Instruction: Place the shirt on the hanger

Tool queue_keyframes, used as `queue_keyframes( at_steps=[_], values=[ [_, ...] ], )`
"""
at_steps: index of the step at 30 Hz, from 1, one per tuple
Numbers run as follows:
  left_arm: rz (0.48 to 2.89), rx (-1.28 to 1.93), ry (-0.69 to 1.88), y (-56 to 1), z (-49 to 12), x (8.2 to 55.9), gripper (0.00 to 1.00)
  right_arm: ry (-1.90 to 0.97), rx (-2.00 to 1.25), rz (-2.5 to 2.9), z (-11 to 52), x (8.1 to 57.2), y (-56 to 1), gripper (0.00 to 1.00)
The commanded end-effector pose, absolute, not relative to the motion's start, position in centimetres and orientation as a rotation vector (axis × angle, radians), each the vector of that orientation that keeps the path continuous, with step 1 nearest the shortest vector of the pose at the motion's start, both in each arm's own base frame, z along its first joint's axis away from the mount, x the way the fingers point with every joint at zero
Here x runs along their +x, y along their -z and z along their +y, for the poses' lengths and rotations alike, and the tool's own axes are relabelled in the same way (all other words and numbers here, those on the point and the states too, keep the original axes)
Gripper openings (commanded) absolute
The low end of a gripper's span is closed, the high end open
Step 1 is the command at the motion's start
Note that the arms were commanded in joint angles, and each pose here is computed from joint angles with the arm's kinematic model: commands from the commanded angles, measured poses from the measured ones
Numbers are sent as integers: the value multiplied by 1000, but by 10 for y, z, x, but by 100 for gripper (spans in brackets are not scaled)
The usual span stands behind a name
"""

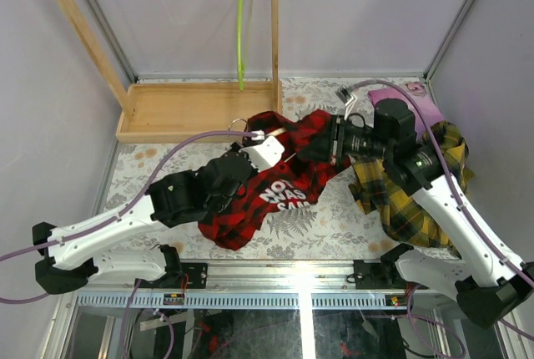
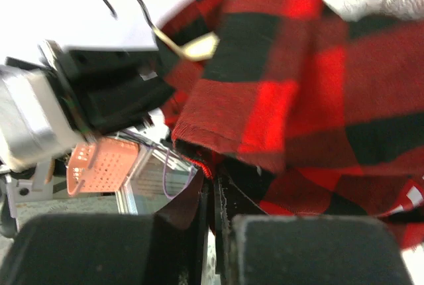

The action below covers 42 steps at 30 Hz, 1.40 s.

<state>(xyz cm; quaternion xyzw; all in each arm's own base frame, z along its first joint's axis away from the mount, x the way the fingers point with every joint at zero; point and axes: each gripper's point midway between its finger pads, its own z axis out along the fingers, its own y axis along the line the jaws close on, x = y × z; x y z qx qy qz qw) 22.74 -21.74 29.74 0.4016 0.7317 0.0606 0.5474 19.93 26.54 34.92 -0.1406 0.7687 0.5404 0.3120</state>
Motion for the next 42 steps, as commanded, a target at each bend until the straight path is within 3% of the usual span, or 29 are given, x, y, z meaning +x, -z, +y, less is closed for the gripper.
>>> queue_keyframes(
  at_steps=[1, 7, 13, 26, 36, 42],
  values=[
    [1613, 633, -114, -356, -201, 240, 0, -1362, -504, 2058, 246, 161, -328, 7],
    [1581, 628, -107, -368, -190, 236, 0, -1084, -520, 2177, 205, 146, -287, 43],
    [1570, 841, 14, -353, -206, 217, 0, -870, -506, 2006, 177, 157, -334, 62],
    [1521, 1197, 287, -318, -265, 181, 0, -1009, -558, 1731, 215, 187, -405, 64],
    [1478, 1300, 395, -308, -306, 175, 0, -1233, -512, 1743, 251, 204, -387, 52],
    [1484, 1328, 421, -304, -321, 176, 0, -1317, -493, 1728, 259, 202, -377, 53]
  ],
)
